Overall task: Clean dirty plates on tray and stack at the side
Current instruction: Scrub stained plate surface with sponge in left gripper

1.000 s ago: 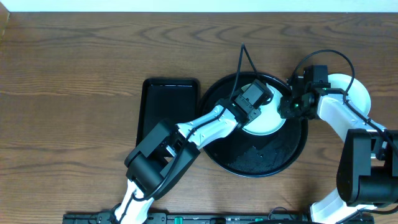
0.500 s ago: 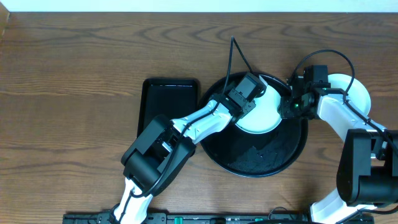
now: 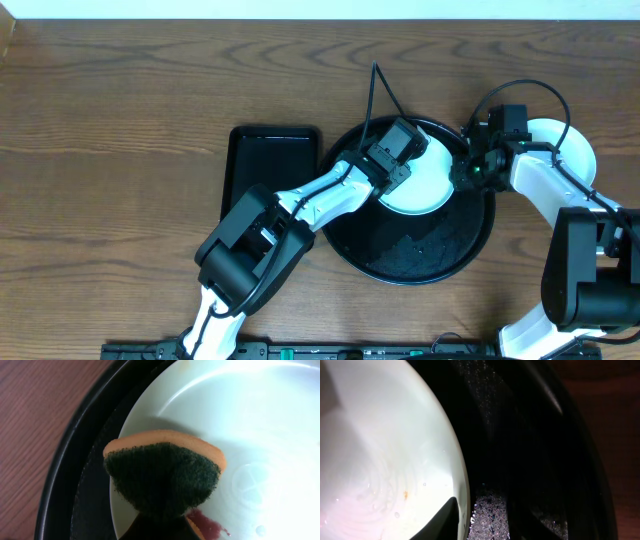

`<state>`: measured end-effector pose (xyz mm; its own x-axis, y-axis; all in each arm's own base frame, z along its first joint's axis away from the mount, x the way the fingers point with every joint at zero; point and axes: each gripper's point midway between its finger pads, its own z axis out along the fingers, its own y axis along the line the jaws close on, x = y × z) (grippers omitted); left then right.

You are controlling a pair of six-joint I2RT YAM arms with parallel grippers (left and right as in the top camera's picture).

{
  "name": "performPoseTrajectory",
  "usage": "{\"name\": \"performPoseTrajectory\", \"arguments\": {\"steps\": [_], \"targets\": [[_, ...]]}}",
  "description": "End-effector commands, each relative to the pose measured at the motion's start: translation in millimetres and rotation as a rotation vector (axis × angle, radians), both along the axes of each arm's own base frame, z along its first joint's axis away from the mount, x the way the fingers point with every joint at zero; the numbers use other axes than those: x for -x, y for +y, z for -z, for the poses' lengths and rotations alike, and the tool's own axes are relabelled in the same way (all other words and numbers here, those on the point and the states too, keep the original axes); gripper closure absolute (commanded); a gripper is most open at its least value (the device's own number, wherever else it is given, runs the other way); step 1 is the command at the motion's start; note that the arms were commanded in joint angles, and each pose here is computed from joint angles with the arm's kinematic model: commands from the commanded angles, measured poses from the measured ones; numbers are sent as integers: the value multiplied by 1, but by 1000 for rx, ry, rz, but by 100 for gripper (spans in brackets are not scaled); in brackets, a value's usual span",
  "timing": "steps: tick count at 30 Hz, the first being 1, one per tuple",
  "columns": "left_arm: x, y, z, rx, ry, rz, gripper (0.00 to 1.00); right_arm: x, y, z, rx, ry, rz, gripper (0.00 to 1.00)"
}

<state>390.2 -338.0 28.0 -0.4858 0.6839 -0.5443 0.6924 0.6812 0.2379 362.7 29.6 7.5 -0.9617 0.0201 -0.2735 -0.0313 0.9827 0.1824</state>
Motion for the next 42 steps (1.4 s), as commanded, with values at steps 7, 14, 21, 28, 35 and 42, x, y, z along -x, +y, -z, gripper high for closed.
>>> {"name": "performPoseTrajectory", "arguments": {"steps": [7,14,21,28,35,42], "targets": [[-4,-4,-7,8,-11,5,93,-5,9,-10,-23,-38,-26,70],[-4,-4,-3,4,-7,5,93,-4,6,-3,-3,-22,-20,76],[-5,-5,9,2,-2,3,92,-4,6,1,-4,-15,-20,99],[-2,-2,30,-4,39,-32,92,-5,9,1,-17,-20,-24,99],[6,-10,34,35,88,-2,92,-6,11,0,-33,-24,-29,99],[29,-21,45,96,217,40,92,-6,11,0,-33,-24,-29,99]]}}
